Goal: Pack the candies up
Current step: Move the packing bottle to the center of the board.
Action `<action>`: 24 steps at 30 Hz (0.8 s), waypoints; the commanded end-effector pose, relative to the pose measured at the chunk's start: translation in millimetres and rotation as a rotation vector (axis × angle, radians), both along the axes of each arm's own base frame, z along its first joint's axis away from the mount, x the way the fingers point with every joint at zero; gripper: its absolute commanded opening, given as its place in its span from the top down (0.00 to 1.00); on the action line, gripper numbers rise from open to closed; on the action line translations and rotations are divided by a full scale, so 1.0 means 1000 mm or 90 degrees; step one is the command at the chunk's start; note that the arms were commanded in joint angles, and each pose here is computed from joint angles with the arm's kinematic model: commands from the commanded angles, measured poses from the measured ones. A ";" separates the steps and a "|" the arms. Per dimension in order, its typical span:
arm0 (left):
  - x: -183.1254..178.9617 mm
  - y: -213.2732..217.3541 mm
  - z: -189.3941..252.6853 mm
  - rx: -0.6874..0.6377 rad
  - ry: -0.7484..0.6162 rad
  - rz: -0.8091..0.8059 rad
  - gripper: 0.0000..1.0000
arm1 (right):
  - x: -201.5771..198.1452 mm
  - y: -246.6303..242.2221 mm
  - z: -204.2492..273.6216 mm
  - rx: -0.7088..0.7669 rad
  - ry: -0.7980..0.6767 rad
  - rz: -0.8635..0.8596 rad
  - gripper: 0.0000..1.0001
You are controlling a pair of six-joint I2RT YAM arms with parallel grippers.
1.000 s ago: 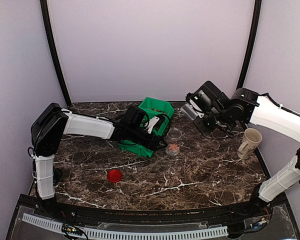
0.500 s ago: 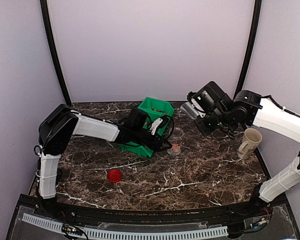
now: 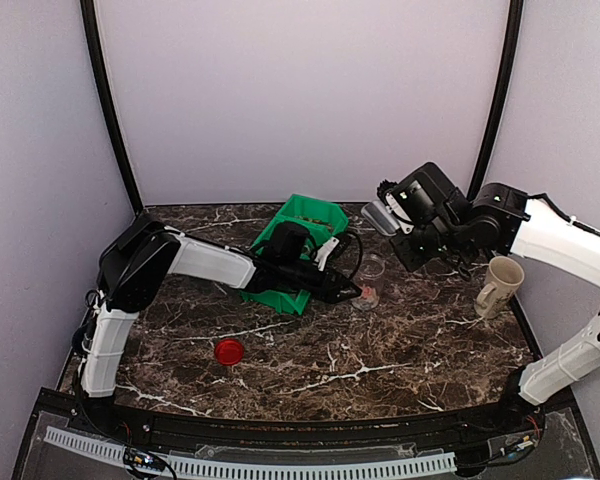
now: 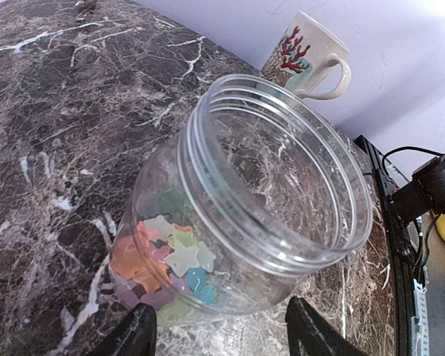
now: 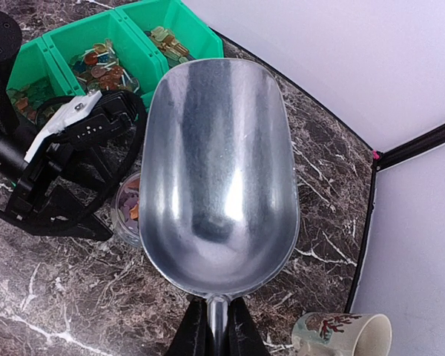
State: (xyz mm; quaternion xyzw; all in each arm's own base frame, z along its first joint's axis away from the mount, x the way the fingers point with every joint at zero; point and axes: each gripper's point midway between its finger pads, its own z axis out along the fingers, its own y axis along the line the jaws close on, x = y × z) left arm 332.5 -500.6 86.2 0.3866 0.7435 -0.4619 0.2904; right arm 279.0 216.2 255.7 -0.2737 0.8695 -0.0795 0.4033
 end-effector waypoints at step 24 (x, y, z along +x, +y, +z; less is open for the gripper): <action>0.042 0.081 0.111 0.060 -0.106 0.200 0.15 | 0.011 0.043 0.006 0.015 0.026 0.080 1.00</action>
